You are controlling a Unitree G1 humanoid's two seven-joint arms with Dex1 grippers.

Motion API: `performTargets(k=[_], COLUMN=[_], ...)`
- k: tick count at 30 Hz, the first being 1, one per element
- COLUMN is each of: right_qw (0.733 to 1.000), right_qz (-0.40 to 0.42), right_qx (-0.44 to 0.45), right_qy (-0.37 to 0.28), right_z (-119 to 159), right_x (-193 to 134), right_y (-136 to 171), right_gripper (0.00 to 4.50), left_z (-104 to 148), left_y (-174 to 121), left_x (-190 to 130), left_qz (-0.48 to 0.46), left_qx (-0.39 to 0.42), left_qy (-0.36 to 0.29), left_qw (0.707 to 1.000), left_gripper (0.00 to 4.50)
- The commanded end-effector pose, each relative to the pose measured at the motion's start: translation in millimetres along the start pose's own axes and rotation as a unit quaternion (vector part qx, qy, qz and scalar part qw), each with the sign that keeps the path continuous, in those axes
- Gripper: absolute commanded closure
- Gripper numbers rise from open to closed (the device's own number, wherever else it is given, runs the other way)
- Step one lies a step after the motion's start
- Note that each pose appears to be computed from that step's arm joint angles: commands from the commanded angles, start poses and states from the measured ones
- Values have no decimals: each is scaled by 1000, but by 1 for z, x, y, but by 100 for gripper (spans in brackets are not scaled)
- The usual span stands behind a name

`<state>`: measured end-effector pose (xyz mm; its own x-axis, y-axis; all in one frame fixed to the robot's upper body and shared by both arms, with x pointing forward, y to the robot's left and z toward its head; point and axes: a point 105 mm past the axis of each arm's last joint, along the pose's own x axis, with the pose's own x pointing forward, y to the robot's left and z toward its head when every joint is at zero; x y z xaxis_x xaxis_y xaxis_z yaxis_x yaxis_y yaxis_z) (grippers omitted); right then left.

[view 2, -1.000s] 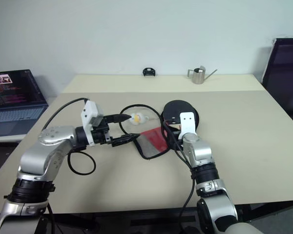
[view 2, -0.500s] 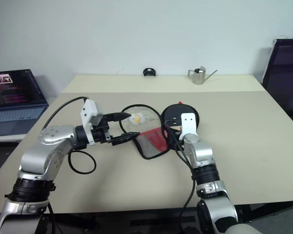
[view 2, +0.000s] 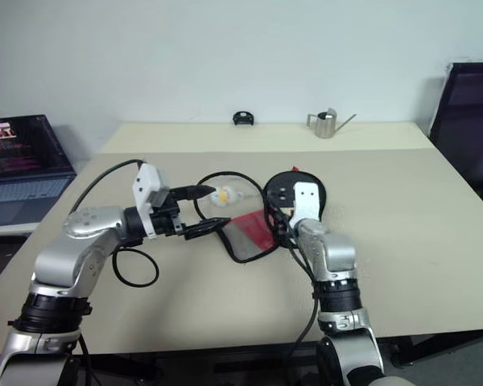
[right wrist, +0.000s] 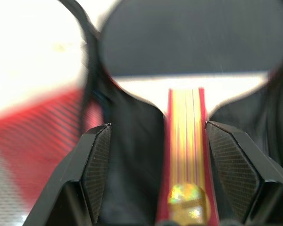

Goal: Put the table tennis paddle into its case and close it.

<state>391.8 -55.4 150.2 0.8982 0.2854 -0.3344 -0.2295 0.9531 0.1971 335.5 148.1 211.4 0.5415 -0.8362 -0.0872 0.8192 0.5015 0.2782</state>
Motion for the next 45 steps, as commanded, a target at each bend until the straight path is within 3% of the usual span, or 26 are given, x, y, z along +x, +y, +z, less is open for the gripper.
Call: performTargets(k=[1, 8, 16, 23, 34, 45], right_qw=[998, 993, 978, 962, 922, 912], right_qz=[62, 90, 106, 157, 293, 318], right_qx=[4, -48, -144, -184, -238, -251], right_qy=[-30, -61, -109, -124, -85, -62], right_z=[21, 44, 71, 87, 86, 80], right_x=[-26, -57, -83, -102, -146, -155], right_y=[5, -21, -48, -50, -34, -32], right_gripper=[107, 107, 107, 107, 107, 107], left_z=[9, -2, -46, -70, -100, -115], left_y=[11, 27, 59, 80, 70, 60], left_x=[-8, -17, -42, -49, -19, 6], left_qz=[30, 82, 187, 251, 202, 162], left_qx=[13, -3, -29, -40, -75, -80], left_qy=[-18, -13, 43, 85, 100, 115], left_qw=[999, 997, 981, 964, 971, 977], left_gripper=[0, 0, 0, 0, 0, 0])
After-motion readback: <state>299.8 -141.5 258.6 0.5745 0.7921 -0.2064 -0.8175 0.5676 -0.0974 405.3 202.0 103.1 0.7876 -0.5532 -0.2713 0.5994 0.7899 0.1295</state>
